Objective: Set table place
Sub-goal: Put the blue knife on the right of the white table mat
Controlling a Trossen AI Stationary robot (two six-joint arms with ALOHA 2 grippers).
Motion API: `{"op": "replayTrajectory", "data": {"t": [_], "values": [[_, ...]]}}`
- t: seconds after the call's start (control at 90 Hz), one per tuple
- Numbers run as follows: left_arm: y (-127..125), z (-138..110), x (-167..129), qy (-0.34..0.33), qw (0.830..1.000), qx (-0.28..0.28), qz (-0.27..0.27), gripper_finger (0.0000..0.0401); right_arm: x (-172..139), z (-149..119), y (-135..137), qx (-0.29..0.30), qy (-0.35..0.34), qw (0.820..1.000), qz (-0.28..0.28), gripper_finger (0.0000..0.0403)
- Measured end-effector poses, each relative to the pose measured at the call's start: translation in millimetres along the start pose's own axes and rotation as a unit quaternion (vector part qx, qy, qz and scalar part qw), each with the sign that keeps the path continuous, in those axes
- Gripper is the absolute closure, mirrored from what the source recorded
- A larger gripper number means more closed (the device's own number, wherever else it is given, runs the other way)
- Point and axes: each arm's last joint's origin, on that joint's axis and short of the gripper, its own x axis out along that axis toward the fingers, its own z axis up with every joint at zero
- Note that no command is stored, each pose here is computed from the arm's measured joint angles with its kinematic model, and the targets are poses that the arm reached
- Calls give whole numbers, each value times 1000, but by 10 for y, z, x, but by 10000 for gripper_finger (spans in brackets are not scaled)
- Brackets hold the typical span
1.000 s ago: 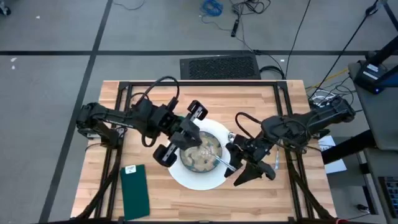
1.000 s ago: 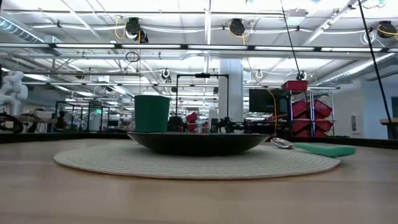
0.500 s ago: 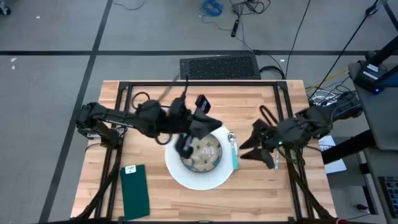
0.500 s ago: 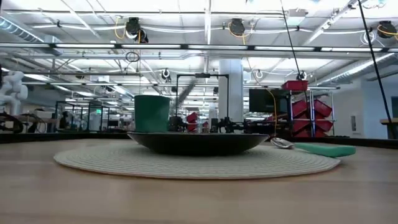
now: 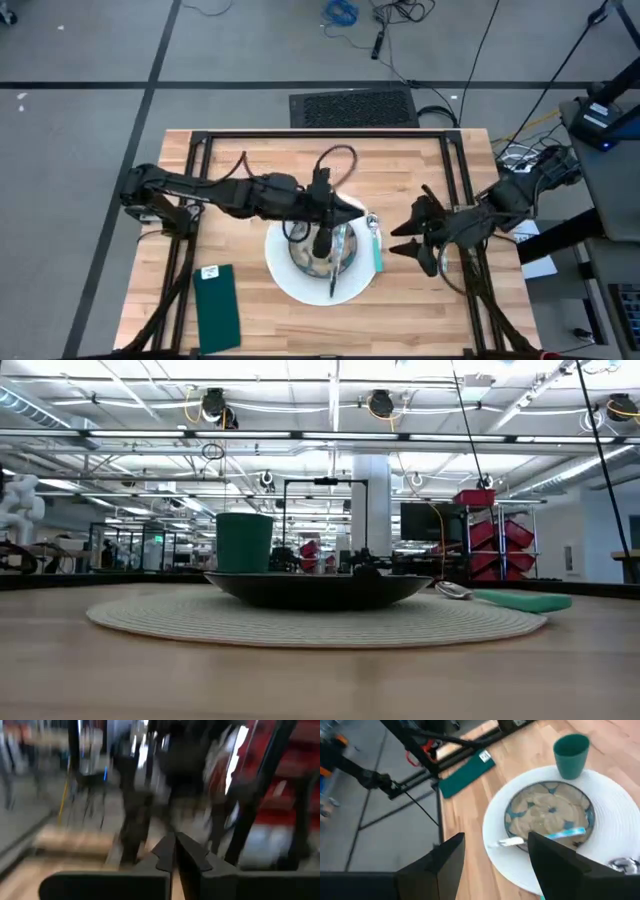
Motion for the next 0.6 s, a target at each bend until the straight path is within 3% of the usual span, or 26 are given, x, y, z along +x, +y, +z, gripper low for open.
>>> {"op": "replayTrajectory", "data": {"t": [0.122,0.233,0.333,0.6], "values": [[20,-270,-37,141,990,-24,7,401,123,-84,-26,-29,42,998,-44,202],[-46,-420,-99,222,974,-45,-11,401,277,-182,-53,-103,95,986,-90,202],[-140,-505,-153,264,963,-60,-6,401,431,-198,-80,-165,132,972,-105,202],[-550,-620,-334,306,948,-90,-4,401,867,-21,-258,-234,197,950,-61,202]]}}
